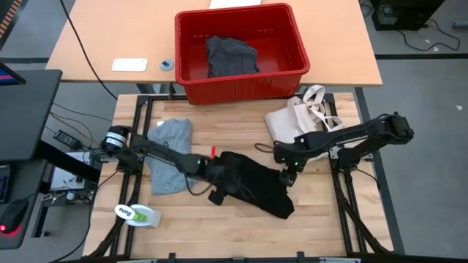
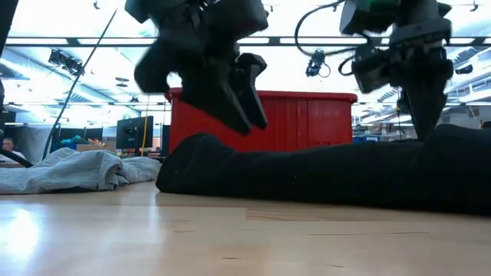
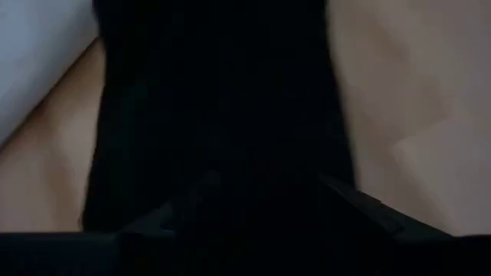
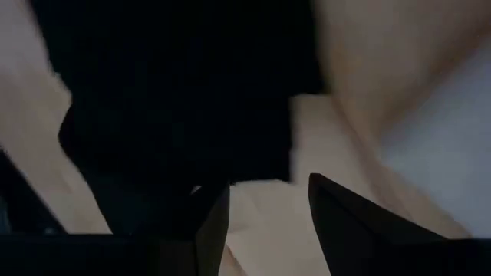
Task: Fold Laundry from Bin
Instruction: Fold the black shirt
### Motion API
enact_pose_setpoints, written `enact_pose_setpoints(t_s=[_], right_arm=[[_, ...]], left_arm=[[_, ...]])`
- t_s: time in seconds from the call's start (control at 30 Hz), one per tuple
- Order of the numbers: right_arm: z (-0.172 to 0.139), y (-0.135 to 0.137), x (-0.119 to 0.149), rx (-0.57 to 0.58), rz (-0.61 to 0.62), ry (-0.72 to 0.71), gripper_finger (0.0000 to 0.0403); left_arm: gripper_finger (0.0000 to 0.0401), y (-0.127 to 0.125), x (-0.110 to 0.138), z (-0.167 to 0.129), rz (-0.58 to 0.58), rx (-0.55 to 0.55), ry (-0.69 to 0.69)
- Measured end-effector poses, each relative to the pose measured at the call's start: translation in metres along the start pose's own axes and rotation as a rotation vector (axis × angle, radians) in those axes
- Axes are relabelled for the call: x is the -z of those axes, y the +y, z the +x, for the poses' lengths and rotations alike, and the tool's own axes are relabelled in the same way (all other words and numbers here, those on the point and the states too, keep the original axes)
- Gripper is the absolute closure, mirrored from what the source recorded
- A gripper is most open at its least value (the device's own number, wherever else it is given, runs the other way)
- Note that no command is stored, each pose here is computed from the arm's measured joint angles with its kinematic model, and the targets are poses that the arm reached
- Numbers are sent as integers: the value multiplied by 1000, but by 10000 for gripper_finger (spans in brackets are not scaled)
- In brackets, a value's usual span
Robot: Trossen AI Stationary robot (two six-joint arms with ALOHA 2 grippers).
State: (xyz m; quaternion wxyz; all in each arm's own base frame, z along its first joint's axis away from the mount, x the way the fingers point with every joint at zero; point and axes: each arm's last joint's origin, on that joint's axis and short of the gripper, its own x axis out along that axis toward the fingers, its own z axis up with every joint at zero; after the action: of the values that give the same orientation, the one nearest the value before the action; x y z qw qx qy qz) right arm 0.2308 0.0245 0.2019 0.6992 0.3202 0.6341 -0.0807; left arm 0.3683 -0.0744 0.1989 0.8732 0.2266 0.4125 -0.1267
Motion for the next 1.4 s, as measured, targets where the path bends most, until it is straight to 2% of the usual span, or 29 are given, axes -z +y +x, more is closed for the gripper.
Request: enact_pose_setpoints(t_s=[0.07, 0.17, 0.23, 0.33, 0.43, 0.5, 0.57, 0.7, 0.8, 0.87, 1.0, 1.1, 1.27, 1.4], right_arm=[[-12, 1, 2, 34, 40, -55, 218], [-25, 8, 4, 88, 32, -218, 218], [-28, 14, 5, 97, 2, -328, 218], [-20, 35, 5, 40, -112, -510, 218], [1, 61, 5, -39, -259, -662, 218], [19, 75, 5, -23, -324, -745, 218], [39, 83, 5, 44, -376, -793, 219], [83, 85, 5, 167, -418, -758, 220], [105, 81, 5, 189, -359, -708, 221], [115, 79, 7, 201, -325, -692, 221], [125, 79, 10, 210, -279, -695, 221], [129, 80, 13, 219, -259, -711, 221], [131, 83, 18, 228, -283, -725, 221], [131, 84, 20, 230, -314, -716, 221]], left_arm=[[190, -7, 1, 7, 21, -82, 53], [186, -2, 7, 13, 18, -202, 126], [186, 6, 11, 14, -24, -222, 143], [186, 16, 15, 16, -114, -162, 117], [186, 21, 21, 17, -174, -83, 125], [186, 21, 25, 19, -197, -56, 152], [186, 20, 28, 19, -217, -25, 175], [186, 14, 27, 17, -234, 38, 174], [186, 8, 23, 5, -218, 58, 173], [186, 10, 16, -4, -217, 48, 123], [186, 19, 12, -7, -231, -9, 64], [186, 29, 17, 3, -253, -31, 65], [186, 52, 42, 23, -274, -83, 173], [186, 74, 59, 24, -312, -145, 230]])
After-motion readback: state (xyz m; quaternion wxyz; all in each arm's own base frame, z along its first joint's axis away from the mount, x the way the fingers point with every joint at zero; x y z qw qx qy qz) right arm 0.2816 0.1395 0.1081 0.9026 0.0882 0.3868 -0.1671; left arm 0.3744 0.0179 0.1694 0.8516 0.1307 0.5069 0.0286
